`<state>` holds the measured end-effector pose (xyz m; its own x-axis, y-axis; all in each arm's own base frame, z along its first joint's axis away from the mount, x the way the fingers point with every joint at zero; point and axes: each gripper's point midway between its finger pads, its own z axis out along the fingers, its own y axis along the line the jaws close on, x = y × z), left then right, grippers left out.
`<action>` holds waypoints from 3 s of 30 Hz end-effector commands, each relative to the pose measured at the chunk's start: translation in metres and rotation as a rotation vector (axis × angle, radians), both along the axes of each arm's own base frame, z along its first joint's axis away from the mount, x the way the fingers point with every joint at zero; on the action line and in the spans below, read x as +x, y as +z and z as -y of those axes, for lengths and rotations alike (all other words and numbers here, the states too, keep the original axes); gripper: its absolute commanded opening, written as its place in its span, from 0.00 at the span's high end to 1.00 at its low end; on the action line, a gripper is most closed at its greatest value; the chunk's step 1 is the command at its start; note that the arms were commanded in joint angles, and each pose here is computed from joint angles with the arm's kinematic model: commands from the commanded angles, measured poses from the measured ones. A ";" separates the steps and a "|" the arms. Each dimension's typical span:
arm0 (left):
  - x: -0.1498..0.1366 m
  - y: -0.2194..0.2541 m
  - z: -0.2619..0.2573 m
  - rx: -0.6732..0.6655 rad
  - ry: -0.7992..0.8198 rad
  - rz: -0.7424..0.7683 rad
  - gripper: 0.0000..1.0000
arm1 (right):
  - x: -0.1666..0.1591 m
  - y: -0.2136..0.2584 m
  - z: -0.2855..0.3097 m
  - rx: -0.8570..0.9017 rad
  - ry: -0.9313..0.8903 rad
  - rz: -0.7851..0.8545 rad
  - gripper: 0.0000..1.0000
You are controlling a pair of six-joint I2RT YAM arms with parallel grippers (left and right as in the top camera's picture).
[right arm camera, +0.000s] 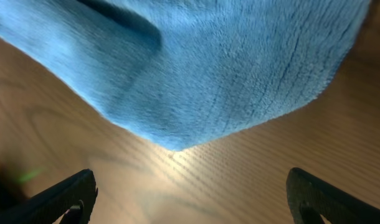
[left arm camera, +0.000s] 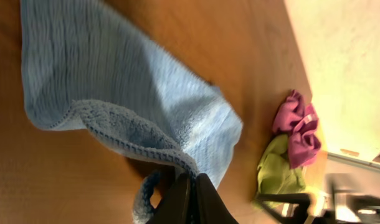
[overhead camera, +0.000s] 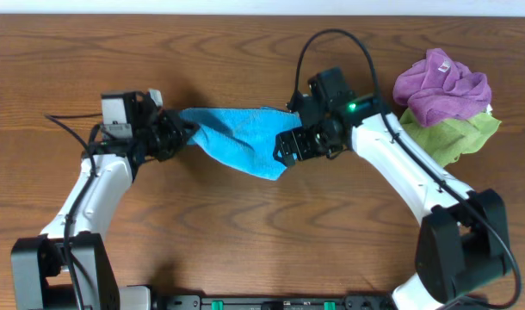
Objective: Fold the cloth
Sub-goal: 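Lift the blue cloth with both grippers and stretch it apart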
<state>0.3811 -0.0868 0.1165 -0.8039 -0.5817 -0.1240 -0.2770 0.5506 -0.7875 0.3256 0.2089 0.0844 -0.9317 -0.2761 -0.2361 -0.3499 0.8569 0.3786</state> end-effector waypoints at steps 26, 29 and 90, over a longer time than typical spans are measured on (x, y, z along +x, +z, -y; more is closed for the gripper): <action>0.023 0.009 -0.065 0.067 0.187 0.028 0.94 | 0.017 -0.073 -0.016 0.162 -0.219 0.014 0.11; 0.023 0.009 -0.065 0.067 0.186 0.028 0.94 | 0.016 -0.084 -0.021 0.159 -0.207 0.003 0.13; -0.001 -0.010 -0.080 0.135 0.176 -0.083 0.94 | -0.005 -0.041 -0.032 0.136 -0.061 0.086 0.47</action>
<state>0.3742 -0.0103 0.1011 -0.6992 -0.7059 -0.1135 -0.4597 0.5655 -0.6848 0.3274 0.2316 0.0535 -0.9369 -0.0841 -0.3392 -0.2444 0.8514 0.4640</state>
